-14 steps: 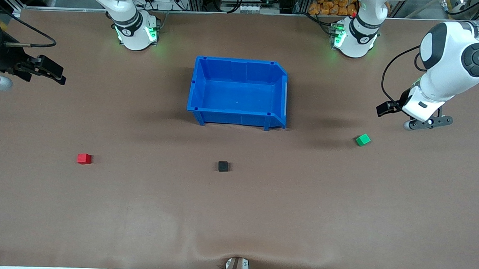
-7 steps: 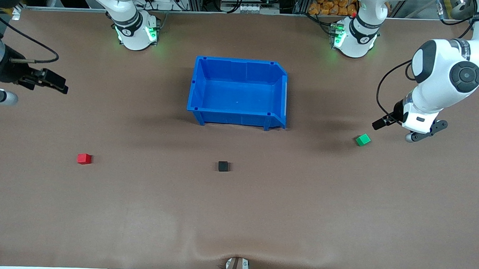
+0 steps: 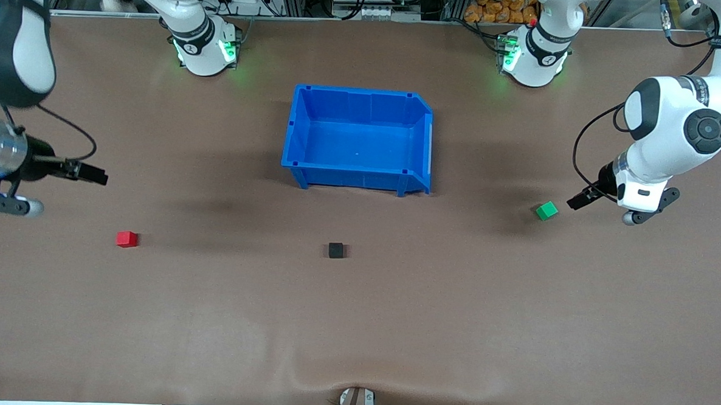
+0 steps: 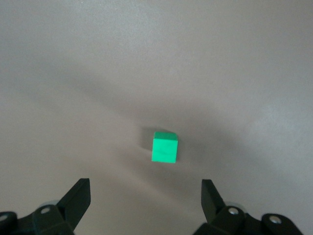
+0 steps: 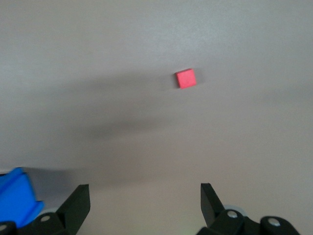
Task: Attach green and red cubes to black cube
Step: 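Close the left gripper on the green cube while the right gripper grasps the red cube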
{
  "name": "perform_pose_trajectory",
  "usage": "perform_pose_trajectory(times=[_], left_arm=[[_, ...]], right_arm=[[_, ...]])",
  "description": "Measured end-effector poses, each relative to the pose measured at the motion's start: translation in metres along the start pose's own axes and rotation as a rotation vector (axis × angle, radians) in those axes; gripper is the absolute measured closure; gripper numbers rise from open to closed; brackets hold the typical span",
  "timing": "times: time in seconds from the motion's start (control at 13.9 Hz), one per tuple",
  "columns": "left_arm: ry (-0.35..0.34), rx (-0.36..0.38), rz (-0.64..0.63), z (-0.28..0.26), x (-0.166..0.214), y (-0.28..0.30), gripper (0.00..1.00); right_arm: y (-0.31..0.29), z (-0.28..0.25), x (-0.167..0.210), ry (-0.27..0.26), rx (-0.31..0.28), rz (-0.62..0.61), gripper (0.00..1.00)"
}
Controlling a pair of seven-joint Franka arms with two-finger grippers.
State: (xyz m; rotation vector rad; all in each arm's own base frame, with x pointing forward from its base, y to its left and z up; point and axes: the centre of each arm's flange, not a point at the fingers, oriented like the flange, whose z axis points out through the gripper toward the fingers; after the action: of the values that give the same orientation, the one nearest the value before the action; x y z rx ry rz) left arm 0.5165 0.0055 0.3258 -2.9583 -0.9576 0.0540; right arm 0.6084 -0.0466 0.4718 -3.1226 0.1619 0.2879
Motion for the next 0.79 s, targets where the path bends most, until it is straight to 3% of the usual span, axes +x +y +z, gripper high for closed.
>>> perform_pose_trajectory(times=[0.22, 0.5, 0.72, 0.79], left_arm=[[-0.008, 0.0, -0.082, 0.012, 0.0, 0.004, 0.0], [-0.028, 0.007, -0.101, 0.032, 0.001, 0.006, 0.0], [-0.029, -0.006, -0.096, 0.056, 0.004, 0.011, 0.0], [-0.028, -0.013, -0.094, 0.065, 0.005, 0.013, 0.0]], right_arm=[[0.021, 0.064, 0.015, 0.033, 0.003, -0.039, 0.0], [0.018, 0.13, 0.014, 0.06, -0.018, -0.095, 0.0], [0.022, 0.163, 0.033, 0.134, -0.053, -0.16, 0.0], [0.028, 0.174, 0.037, 0.136, -0.054, -0.156, 0.0]])
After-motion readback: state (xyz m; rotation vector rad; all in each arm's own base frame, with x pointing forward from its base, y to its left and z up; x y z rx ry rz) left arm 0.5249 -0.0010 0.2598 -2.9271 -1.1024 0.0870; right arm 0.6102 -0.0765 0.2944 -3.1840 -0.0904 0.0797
